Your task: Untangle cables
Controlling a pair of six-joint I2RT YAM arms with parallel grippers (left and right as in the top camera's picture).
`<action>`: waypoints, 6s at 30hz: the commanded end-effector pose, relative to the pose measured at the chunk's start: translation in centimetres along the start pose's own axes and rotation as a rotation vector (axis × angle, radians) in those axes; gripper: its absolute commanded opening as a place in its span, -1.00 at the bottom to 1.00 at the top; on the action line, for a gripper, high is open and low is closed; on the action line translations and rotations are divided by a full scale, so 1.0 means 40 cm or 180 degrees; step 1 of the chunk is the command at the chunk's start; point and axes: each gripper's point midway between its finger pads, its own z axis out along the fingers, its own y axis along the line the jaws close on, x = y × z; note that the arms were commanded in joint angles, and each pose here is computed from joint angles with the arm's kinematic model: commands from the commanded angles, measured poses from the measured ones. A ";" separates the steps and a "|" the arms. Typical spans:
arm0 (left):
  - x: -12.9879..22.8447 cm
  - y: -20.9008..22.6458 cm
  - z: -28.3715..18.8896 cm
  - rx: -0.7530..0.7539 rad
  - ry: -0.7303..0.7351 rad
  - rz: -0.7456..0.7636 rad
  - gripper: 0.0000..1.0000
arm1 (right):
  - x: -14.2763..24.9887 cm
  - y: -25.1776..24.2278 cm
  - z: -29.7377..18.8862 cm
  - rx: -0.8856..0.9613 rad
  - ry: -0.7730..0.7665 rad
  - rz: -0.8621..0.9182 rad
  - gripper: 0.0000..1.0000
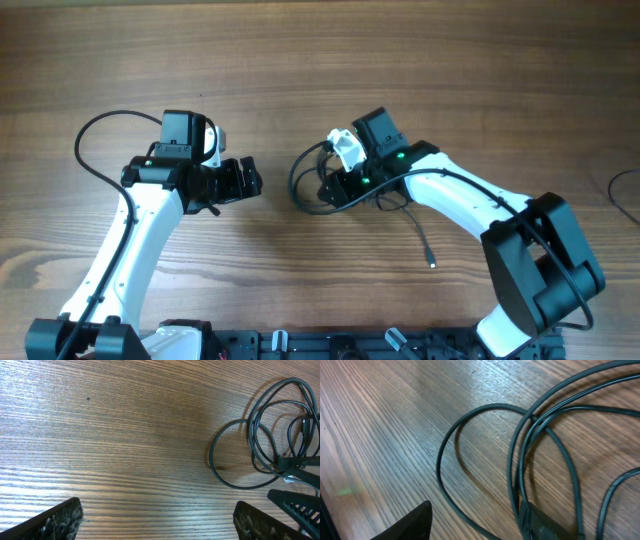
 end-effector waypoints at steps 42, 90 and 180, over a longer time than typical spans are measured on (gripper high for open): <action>-0.011 0.003 -0.008 -0.0022 -0.0084 0.0027 0.99 | 0.120 0.000 0.089 0.0450 0.0407 0.0297 0.38; -0.020 0.000 -0.008 -0.0008 -0.0130 0.0037 0.99 | 0.166 -0.045 0.079 0.0723 0.0628 -0.0138 0.69; -0.032 -0.324 -0.071 0.2020 -0.0483 0.1354 1.00 | -0.282 0.551 -0.857 -0.0230 -0.1822 -0.1130 -0.91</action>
